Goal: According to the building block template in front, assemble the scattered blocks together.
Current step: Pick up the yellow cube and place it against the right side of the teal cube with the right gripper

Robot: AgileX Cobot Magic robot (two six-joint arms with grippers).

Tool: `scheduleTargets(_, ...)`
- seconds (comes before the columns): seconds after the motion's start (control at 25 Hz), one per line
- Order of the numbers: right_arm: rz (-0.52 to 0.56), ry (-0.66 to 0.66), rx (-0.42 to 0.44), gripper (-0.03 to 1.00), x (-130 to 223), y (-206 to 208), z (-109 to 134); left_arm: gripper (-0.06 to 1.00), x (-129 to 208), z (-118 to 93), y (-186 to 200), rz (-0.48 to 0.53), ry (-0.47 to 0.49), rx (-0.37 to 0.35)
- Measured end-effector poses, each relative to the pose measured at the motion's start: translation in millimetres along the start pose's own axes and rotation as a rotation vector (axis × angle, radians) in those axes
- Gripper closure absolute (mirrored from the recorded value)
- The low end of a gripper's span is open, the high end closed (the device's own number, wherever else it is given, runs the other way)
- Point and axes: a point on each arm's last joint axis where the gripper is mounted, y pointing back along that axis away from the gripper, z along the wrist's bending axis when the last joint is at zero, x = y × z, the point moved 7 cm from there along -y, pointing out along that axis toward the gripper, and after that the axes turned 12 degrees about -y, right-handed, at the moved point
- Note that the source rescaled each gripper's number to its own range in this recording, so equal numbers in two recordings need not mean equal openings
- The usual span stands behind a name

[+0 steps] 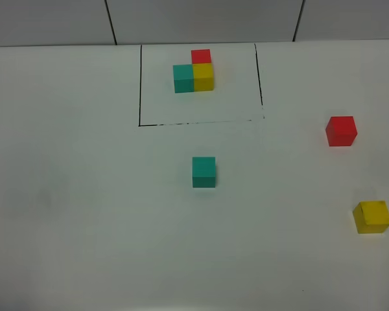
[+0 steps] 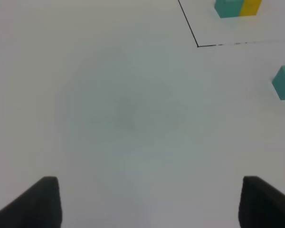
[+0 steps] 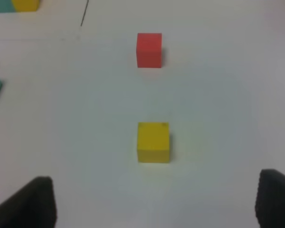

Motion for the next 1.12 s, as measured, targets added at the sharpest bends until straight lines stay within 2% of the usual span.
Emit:
scheduleTargets(0.16, 0.074, -0.003, 0.007, 0.24, 2, -5, 0, 0.14, 0, 0, 0, 0.0, 0.0, 0.0)
scheduleTargets(0.36, 0.306, 0.054, 0.015, 0.24, -3, -26, 3, 0.14, 0, 0, 0, 0.0, 0.0, 0.0)
scheduleTargets(0.6, 0.613, 0.054, 0.077, 0.24, -9, -85, -6, 0.14, 0, 0, 0, 0.0, 0.0, 0.0)
scheduleTargets(0.68, 0.674, 0.032, 0.096, 0.24, -7, -107, -10, 0.14, 0, 0, 0, 0.0, 0.0, 0.0)
scheduleTargets(0.92, 0.753, -0.029, 0.129, 0.24, 6, -171, -19, 0.14, 0, 0, 0, 0.001, 0.0, 0.0)
scheduleTargets(1.12, 0.783, -0.083, 0.149, 0.24, 8, -201, -22, 0.14, 0, 0, 0, 0.001, 0.0, 0.0)
